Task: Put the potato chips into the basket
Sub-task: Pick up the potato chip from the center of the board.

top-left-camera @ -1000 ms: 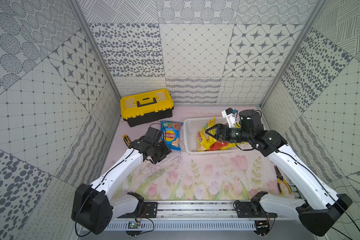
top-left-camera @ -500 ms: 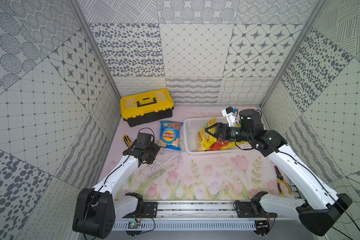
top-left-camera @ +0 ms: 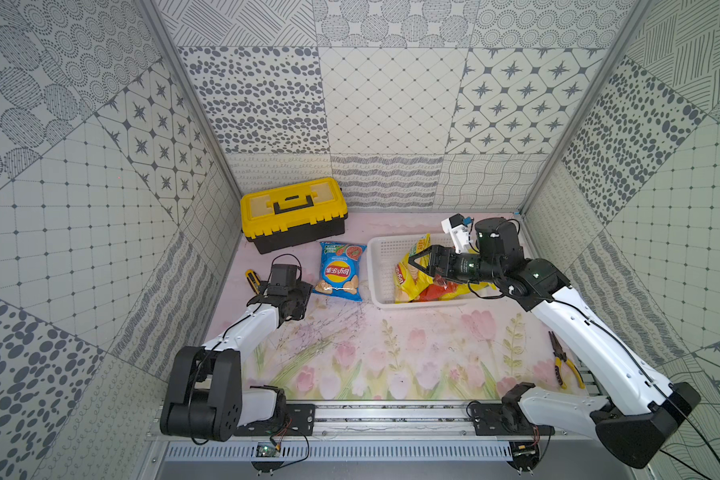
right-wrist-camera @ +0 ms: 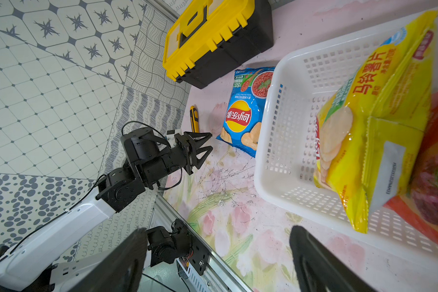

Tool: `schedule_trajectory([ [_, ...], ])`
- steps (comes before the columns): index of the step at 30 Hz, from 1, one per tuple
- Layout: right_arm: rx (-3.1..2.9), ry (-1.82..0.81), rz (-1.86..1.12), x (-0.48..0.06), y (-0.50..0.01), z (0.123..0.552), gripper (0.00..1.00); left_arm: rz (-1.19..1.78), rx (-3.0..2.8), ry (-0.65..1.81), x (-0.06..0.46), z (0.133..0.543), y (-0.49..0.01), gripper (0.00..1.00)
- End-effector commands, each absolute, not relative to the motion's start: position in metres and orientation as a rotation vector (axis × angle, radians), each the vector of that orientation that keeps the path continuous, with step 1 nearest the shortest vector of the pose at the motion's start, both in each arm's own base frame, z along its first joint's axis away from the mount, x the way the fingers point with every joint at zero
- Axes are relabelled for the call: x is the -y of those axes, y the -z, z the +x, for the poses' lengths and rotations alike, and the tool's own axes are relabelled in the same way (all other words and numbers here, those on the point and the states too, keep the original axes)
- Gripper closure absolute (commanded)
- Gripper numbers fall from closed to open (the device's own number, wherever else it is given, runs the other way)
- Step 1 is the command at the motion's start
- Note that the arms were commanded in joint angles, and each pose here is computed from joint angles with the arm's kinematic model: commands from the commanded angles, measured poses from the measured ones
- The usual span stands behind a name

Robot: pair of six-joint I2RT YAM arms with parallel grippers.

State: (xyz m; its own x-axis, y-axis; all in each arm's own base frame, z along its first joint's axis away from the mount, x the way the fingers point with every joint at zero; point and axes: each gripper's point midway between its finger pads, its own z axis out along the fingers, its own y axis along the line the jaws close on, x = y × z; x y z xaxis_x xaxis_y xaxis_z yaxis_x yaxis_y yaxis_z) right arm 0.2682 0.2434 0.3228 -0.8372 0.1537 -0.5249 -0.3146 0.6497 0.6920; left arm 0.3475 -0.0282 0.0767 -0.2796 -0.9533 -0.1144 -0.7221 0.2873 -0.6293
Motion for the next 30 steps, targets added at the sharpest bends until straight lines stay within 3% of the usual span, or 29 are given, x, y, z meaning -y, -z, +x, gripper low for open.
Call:
schedule_trajectory([
  [1, -2.257, -1.123, -0.151, -0.248, -0.336, 0.274, 0.07, -1.468, -1.976, 0.749, 0.028, 0.382, -0.093, 0.50],
  [18, -2.253, -1.103, -0.144, -0.247, -0.336, 0.279, 0.07, -1.539, -2.047, 0.764, 0.038, 0.385, -0.051, 0.52],
  [24, -2.255, -1.097, -0.140, -0.246, -0.335, 0.279, 0.07, -1.548, -2.064, 0.748, 0.039, 0.383, -0.043, 0.67],
  [30, -2.260, -1.095, -0.137, -0.245, -0.333, 0.279, 0.07, -1.547, -2.054, 0.744, 0.037, 0.380, -0.049, 0.97],
])
